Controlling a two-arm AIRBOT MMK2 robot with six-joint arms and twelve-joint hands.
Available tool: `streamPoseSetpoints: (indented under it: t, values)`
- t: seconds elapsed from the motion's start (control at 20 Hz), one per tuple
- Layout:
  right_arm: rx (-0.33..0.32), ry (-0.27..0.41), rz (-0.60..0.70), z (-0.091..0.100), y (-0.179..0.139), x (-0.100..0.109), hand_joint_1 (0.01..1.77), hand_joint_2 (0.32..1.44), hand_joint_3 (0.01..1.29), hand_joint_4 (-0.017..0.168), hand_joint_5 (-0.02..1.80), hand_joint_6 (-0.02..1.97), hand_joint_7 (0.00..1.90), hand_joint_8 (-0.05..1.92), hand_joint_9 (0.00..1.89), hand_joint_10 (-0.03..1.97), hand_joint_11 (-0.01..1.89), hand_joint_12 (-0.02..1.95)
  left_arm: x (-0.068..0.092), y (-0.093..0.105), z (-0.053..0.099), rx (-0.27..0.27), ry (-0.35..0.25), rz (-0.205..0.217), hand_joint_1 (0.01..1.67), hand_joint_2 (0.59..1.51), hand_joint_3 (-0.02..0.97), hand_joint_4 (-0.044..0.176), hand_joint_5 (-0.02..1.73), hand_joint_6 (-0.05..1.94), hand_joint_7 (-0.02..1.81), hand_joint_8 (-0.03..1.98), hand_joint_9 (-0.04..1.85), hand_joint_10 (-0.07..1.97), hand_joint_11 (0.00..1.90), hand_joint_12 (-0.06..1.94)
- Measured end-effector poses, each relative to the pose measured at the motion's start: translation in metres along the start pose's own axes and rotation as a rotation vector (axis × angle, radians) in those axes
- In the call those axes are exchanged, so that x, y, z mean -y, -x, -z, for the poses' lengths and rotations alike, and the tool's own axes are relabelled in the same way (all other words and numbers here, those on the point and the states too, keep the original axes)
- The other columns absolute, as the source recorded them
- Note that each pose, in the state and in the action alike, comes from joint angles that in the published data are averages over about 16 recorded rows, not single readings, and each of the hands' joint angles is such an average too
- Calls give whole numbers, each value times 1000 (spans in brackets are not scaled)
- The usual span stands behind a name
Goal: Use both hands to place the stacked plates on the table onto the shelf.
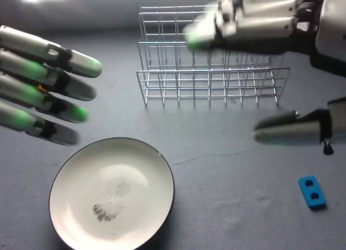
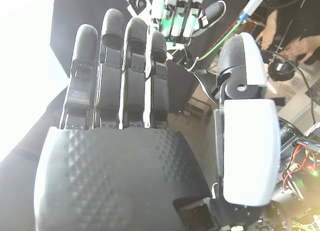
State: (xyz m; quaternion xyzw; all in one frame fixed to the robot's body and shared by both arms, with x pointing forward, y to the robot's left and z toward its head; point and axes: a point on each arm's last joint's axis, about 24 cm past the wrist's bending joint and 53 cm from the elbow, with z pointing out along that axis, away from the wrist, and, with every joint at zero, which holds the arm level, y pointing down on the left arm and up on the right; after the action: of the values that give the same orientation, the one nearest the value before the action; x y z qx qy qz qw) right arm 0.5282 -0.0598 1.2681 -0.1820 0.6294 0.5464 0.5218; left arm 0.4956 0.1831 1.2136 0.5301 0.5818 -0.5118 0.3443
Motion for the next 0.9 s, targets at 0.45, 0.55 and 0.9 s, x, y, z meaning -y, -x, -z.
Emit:
streamPoseSetpoints:
  t: [0.45, 0.55, 0.9]
  values:
    - [-13, 3, 38, 0, -5, 0, 216, 1138, 24, -1, 34, 29, 37, 12, 35, 7, 14, 41, -1, 2, 1, 5, 2, -5, 24, 1083, 11, 7, 26, 6, 21, 14, 19, 14, 17, 3]
    - [-27, 6, 53, 0, -9, 0, 323, 1099, 20, -1, 18, 29, 17, 12, 17, 5, 12, 4, -1, 4, 1, 7, 0, -8, 23, 1085, 4, 7, 13, 6, 14, 14, 17, 14, 16, 5]
    - [-79, 14, 83, 1, -28, 0, 789, 932, 19, 1, 18, 29, 20, 12, 22, 5, 17, -1, 0, 3, -1, -14, -3, 32, 22, 1089, 4, 7, 21, 6, 21, 13, 18, 14, 16, 3]
